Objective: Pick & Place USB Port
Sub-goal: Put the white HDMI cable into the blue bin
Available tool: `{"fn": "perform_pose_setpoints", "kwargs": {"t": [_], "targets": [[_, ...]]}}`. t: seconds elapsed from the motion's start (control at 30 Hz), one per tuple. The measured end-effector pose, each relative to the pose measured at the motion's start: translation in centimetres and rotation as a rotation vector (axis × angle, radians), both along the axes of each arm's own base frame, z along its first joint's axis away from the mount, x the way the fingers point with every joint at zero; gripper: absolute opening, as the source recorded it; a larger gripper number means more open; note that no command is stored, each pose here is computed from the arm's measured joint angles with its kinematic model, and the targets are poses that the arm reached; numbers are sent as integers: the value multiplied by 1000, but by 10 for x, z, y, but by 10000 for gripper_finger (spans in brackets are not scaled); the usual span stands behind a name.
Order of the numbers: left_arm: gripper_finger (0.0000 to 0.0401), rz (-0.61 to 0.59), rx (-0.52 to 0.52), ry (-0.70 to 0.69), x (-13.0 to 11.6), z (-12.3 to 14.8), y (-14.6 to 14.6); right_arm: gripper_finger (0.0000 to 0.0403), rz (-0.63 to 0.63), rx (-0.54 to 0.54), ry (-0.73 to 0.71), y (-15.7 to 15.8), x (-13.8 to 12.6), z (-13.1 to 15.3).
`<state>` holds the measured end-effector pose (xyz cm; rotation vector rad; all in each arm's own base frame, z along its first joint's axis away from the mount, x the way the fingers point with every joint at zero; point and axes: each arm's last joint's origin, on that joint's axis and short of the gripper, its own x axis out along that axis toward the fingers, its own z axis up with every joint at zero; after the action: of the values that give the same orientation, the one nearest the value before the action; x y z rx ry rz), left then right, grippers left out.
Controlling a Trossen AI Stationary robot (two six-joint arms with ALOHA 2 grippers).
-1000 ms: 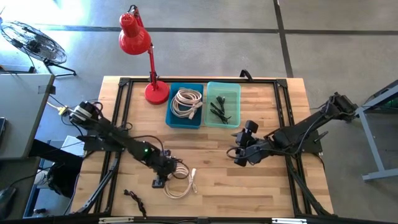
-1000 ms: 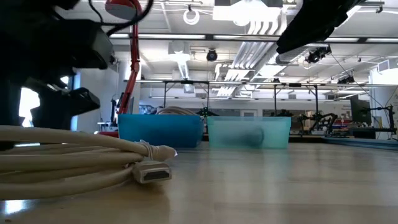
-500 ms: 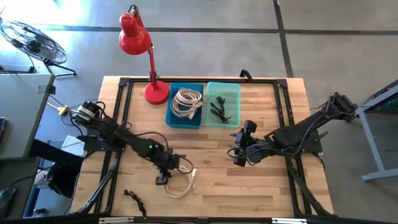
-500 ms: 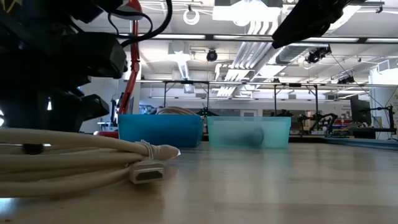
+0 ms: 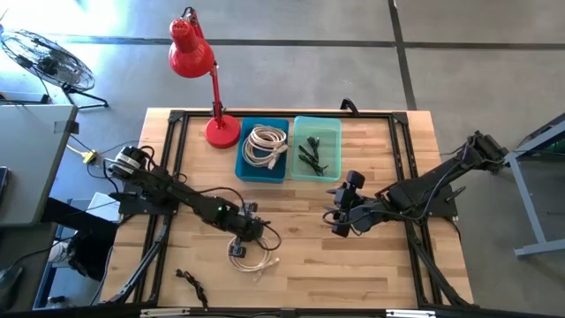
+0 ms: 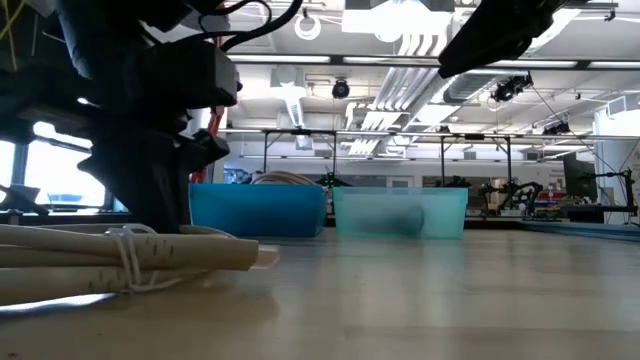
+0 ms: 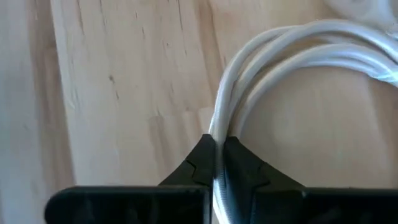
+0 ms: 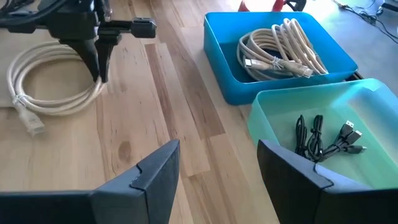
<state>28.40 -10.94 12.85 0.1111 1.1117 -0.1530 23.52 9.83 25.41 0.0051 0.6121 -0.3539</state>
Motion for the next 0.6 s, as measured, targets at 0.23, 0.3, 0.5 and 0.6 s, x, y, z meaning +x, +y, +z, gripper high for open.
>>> {"fn": "perform_pose_setpoints", "kwargs": {"t": [0.23, 0.3, 0.5, 0.6], "targets": [[8, -60, 138, 83, 11, 27, -2, 208, -3, 1, -2, 0, 0, 0], [8, -59, 176, 108, 13, 35, -2, 208, -5, 4, -3, 0, 0, 0], [8, -51, 358, 199, 14, 69, 1, 208, -10, 5, -6, 0, 0, 0], [8, -36, 447, 219, 15, 92, 2, 208, -7, -1, -4, 0, 0, 0]]}}
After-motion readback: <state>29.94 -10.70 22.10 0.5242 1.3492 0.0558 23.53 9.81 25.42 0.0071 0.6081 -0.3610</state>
